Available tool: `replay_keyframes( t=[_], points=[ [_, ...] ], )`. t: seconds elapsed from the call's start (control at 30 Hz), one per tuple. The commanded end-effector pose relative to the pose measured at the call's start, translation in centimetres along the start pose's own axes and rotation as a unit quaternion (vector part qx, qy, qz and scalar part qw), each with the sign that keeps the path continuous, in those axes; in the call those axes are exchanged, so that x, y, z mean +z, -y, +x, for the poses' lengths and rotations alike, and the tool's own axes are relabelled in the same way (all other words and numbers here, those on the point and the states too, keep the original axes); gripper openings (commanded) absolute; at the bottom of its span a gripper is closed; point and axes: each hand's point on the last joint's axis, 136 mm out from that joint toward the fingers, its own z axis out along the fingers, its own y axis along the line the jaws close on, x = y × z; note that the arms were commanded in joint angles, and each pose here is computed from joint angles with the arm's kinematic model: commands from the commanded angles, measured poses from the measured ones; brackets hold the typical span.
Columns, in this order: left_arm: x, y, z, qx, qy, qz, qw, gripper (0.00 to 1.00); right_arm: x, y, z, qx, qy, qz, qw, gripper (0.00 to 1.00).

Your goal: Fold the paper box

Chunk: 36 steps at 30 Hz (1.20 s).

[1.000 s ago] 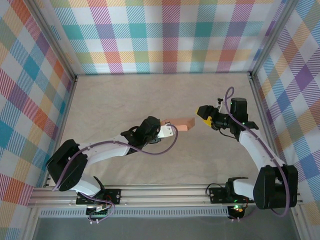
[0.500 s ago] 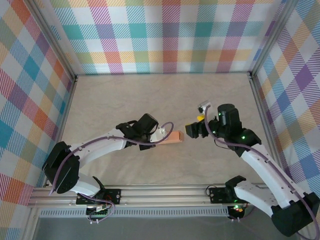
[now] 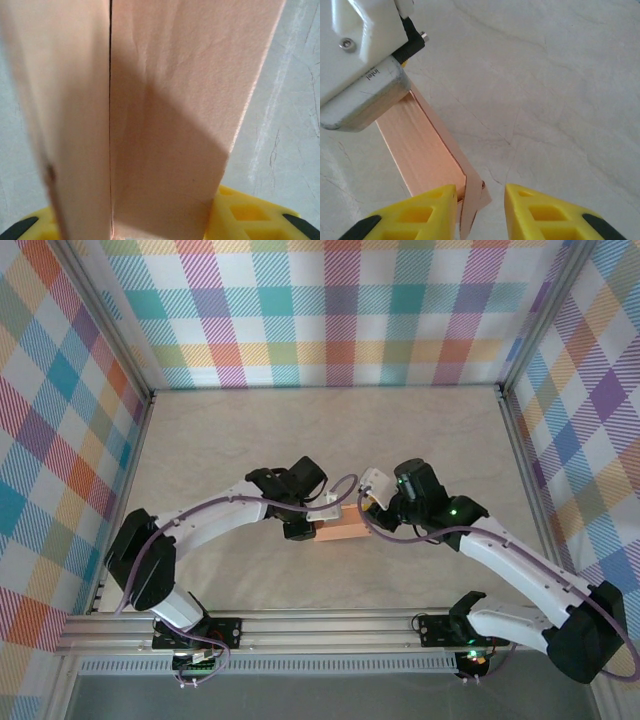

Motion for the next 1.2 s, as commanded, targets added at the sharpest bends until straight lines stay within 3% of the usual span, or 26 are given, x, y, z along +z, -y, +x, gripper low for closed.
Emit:
replay_keyframes(
  t=[0.0, 0.33, 0.57, 0.73, 0.9, 1.17],
  points=[
    [0.2, 0.9, 0.6, -0.006, -0.018, 0.032, 0.999, 0.42, 0.5, -0.2, -0.1, -0.011, 0.000, -0.006, 1.000, 0.30],
    [0.3, 0.6, 0.0, -0.014, -0.020, 0.035, 0.999, 0.41, 1.8, 0.1, 1.0, -0.011, -0.030, -0.002, 0.999, 0.00],
    [0.8, 0.5, -0.4, -0.029, -0.030, 0.040, 0.998, 0.41, 1.9, 0.1, 1.0, 0.017, -0.035, 0.001, 0.999, 0.00],
    [1.5, 0.3, -0.7, -0.057, -0.046, 0.044, 0.996, 0.39, 2.6, 0.4, 0.9, 0.115, -0.031, 0.018, 0.993, 0.00],
    [2.1, 0.2, -0.8, -0.073, -0.062, 0.038, 0.995, 0.39, 2.8, 1.1, 1.6, 0.208, -0.030, 0.066, 0.975, 0.00],
    [2.2, 0.3, -1.9, -0.089, -0.063, 0.036, 0.993, 0.39, 2.3, 2.2, 3.0, 0.281, -0.014, 0.132, 0.950, 0.00]
  ],
)
